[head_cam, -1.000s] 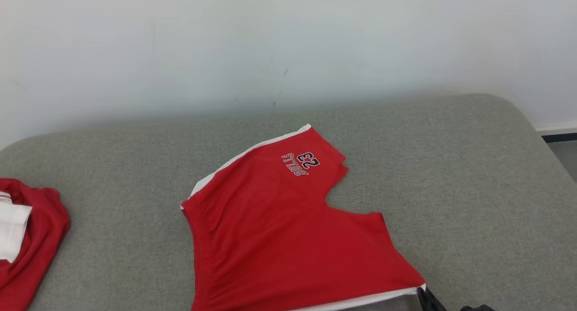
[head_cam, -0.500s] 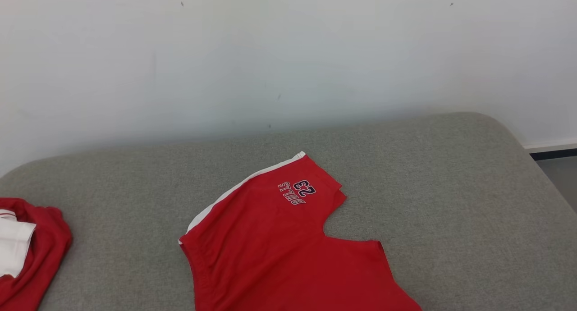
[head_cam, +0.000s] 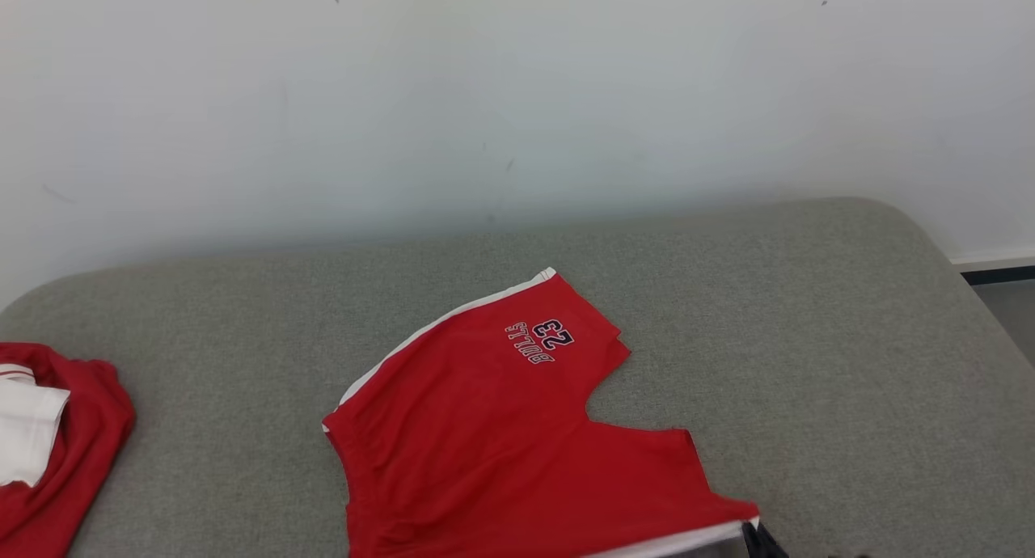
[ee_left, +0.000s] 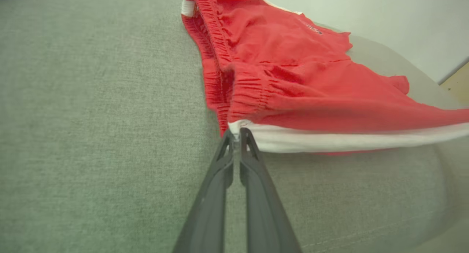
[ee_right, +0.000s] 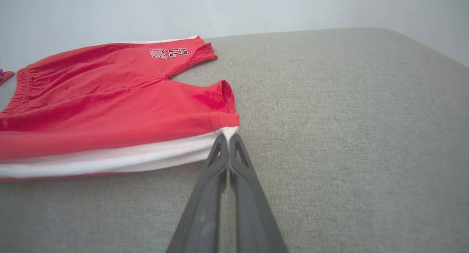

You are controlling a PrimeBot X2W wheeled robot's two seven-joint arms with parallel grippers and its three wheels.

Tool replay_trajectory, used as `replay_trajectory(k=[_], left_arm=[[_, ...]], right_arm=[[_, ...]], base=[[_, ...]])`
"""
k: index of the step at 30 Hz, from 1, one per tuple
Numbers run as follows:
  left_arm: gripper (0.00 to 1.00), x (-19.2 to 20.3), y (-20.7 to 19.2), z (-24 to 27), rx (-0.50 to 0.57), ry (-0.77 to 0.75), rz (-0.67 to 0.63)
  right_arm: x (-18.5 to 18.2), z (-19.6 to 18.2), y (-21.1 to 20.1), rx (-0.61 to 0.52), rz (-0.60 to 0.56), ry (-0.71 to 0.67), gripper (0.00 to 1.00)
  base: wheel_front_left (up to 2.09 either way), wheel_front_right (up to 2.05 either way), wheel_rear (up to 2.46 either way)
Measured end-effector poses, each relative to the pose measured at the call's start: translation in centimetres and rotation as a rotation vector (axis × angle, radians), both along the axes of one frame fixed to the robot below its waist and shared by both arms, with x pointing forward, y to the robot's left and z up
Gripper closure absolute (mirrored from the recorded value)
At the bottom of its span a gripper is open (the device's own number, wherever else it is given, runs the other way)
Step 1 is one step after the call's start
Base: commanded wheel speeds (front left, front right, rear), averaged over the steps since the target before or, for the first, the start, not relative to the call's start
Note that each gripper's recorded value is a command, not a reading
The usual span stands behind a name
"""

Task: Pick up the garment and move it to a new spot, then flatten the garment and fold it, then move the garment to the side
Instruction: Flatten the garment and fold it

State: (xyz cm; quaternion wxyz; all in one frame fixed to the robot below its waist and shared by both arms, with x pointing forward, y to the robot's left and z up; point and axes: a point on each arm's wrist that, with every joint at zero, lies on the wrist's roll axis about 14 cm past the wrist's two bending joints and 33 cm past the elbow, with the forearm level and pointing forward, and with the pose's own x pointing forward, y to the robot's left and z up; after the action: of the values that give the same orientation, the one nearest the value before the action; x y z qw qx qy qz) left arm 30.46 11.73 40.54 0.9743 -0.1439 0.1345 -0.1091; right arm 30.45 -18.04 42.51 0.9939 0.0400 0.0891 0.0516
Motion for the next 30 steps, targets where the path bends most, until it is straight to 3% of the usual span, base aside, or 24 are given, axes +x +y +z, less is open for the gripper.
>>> replay_trajectory(k=[19,30], left_arm=[[1.0,6.1,0.5,4.8,0.002,-0.155,0.02],[1.0,12.5,1.2,8.5,0.014,-0.26,0.037]], right_arm=[[12.6,7.7,2.8,-0.025,0.082,-0.192,1.0],[20.5,10.2,4.1,-0.147,0.16,-0.238,1.0]], base=[[0.0,0.0,0.0],[0.0,0.0,0.0]])
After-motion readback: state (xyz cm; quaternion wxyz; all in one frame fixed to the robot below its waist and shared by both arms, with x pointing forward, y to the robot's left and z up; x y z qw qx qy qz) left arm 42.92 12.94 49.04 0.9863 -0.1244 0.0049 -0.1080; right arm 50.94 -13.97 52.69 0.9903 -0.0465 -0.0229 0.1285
